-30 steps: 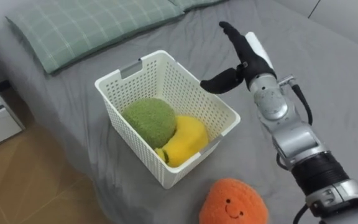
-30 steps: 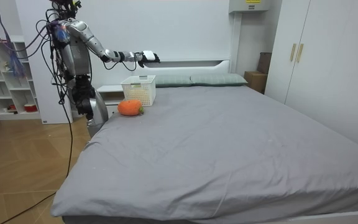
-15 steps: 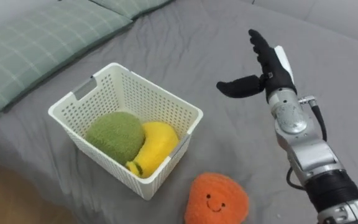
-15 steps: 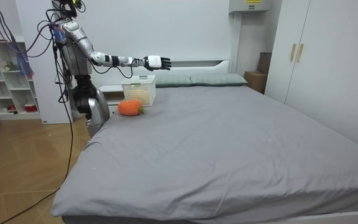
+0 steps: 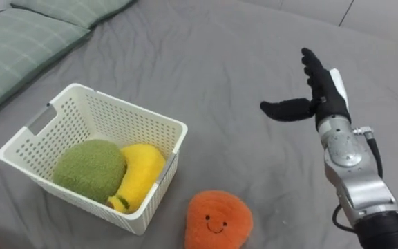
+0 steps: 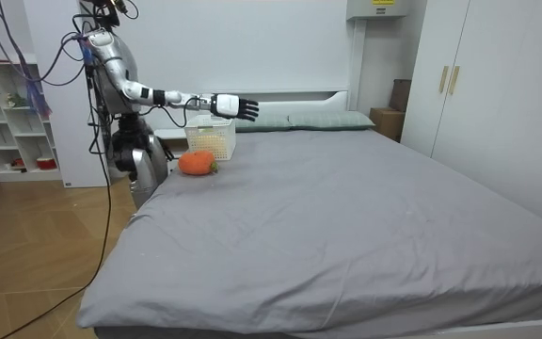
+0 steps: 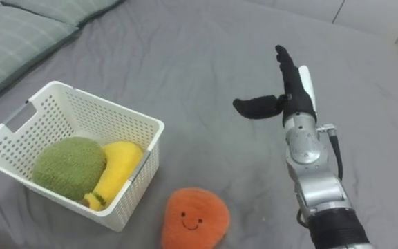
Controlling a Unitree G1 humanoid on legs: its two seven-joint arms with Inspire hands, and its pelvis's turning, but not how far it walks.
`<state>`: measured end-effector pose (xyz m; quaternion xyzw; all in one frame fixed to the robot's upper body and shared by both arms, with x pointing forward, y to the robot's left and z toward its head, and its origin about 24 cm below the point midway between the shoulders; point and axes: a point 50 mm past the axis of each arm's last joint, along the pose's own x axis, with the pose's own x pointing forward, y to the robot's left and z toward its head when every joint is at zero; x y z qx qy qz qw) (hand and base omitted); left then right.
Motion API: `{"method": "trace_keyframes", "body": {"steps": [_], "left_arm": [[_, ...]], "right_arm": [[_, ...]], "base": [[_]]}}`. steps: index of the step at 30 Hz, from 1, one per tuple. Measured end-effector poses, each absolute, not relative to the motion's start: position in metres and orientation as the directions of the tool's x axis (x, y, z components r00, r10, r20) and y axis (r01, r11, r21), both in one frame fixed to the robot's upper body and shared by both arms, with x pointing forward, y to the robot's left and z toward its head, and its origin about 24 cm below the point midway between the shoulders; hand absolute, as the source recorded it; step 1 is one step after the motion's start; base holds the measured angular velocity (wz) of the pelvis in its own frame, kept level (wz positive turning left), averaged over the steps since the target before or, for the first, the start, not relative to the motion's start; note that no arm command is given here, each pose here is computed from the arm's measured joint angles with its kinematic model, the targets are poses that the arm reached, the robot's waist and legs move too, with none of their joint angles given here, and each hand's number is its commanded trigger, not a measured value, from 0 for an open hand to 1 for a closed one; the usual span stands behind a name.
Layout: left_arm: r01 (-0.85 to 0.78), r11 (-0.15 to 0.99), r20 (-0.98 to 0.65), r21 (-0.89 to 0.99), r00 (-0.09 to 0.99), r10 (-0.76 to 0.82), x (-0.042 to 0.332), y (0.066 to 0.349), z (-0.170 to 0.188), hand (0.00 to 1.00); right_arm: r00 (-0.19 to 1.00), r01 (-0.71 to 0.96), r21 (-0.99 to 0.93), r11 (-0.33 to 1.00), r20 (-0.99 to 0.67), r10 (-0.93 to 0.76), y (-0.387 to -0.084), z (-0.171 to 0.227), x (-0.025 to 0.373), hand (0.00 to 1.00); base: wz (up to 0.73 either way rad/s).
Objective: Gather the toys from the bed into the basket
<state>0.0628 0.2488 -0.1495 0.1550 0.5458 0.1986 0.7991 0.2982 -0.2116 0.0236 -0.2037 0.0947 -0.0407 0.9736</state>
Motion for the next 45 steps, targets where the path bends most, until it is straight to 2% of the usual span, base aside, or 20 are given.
{"method": "trace_keyframes", "body": {"steps": [11,15,22,30,37,45], "left_arm": [[-0.136,0.883,-0.811,0.450,0.350,0.468,0.070,0.245,-0.150,0.00],[-0.136,0.884,-0.813,0.448,0.348,0.466,0.068,0.244,-0.150,0.00],[-0.134,0.885,-0.819,0.446,0.338,0.464,0.063,0.244,-0.151,0.00],[-0.125,0.885,-0.820,0.449,0.335,0.463,0.058,0.244,-0.151,0.00],[-0.104,0.888,-0.835,0.448,0.306,0.457,0.050,0.243,-0.153,0.00],[-0.092,0.890,-0.846,0.446,0.283,0.453,0.045,0.243,-0.155,0.00]], "right_arm": [[0.958,-0.081,-0.450,0.890,-0.281,-0.055,-0.207,-0.001,0.283,0.00],[0.952,-0.150,-0.490,0.859,-0.306,-0.008,-0.197,-0.007,0.281,0.00],[0.884,-0.341,-0.467,0.815,-0.455,0.109,-0.168,-0.035,0.269,0.00],[0.841,-0.437,-0.435,0.787,-0.509,0.185,-0.157,-0.042,0.265,0.00],[0.733,-0.518,-0.377,0.768,-0.658,0.171,-0.159,-0.076,0.247,0.00],[0.685,-0.544,-0.358,0.759,-0.712,0.155,-0.161,-0.090,0.237,0.00]], "base": [[-0.09],[0.03],[0.07],[0.11],[0.09],[0.04]]}}
